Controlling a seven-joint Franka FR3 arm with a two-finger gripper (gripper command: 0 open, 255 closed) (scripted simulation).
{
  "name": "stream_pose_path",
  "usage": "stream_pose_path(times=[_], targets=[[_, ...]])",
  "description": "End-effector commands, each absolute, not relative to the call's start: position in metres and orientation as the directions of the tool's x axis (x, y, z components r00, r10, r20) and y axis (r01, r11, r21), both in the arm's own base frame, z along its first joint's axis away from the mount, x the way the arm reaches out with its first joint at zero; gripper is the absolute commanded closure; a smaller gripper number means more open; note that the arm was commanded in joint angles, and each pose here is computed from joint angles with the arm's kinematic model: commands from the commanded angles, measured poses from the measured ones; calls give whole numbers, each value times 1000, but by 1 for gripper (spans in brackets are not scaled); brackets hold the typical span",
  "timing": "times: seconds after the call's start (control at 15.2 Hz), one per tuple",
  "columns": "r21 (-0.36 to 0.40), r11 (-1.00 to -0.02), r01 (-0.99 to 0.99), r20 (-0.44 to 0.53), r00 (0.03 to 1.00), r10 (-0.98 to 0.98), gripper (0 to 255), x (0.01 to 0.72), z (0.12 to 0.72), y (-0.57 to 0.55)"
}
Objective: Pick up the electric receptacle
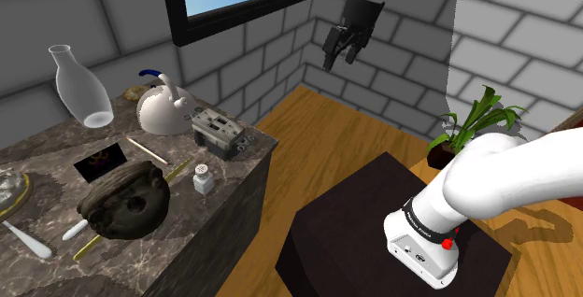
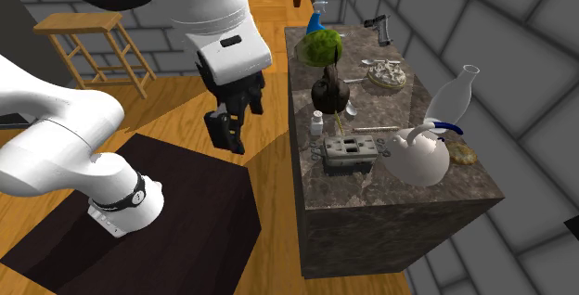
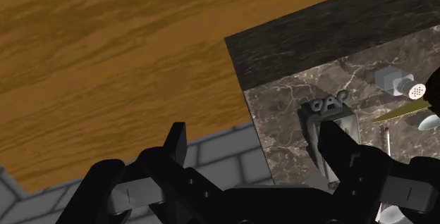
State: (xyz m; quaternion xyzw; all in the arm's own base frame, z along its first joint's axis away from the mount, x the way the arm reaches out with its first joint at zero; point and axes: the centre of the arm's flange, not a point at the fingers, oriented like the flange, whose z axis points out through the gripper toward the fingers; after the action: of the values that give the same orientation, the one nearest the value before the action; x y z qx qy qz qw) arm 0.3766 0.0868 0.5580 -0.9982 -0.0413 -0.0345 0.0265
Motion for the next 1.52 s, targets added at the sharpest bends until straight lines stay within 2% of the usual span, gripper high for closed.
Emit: stream_pose_path(times=[0.0,1.45], targets=[[-46,-992,116,71,991,112,0,389,538,104],[3,-899,439,48,897,439,0,487,351,308]])
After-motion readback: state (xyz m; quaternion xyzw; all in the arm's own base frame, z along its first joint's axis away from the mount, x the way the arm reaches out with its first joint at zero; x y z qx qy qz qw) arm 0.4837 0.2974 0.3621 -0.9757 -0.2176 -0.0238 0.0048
